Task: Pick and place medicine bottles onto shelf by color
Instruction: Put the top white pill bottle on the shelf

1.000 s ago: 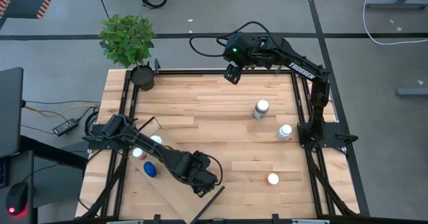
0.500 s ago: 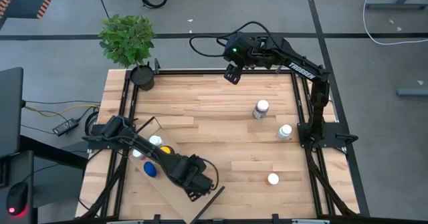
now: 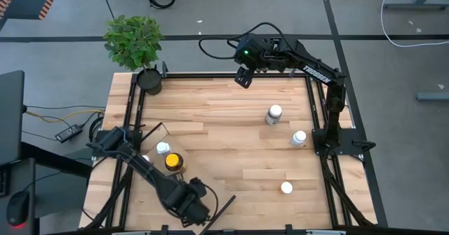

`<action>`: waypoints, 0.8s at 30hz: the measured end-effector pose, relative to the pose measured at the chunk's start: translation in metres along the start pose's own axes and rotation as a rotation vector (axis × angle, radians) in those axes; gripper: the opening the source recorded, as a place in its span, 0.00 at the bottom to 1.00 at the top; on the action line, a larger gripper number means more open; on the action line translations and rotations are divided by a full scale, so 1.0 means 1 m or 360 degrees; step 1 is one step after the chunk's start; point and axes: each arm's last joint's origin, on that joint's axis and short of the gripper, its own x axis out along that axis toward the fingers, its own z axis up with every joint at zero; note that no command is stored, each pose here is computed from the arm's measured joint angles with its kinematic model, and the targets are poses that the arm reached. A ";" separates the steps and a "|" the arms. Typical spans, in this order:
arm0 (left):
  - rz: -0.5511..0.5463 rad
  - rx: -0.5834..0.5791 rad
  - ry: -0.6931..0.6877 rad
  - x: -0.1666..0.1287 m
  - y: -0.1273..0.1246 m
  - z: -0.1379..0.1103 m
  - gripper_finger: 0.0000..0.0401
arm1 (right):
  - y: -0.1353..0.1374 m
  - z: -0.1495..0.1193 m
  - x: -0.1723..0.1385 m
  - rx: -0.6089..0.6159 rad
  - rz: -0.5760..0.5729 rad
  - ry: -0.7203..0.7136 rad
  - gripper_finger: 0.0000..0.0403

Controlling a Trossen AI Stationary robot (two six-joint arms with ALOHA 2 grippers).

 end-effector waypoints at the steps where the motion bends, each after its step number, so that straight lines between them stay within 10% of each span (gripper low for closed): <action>1: 0.0019 0.0018 0.0011 0.000 0.000 -0.003 0.51 | 0.000 0.000 0.000 0.0008 0.0000 -0.0003 0.67; 24: 0.0108 0.0135 -0.0019 0.000 -0.003 -0.018 0.50 | 0.001 0.002 0.000 0.0082 0.0010 -0.0030 0.67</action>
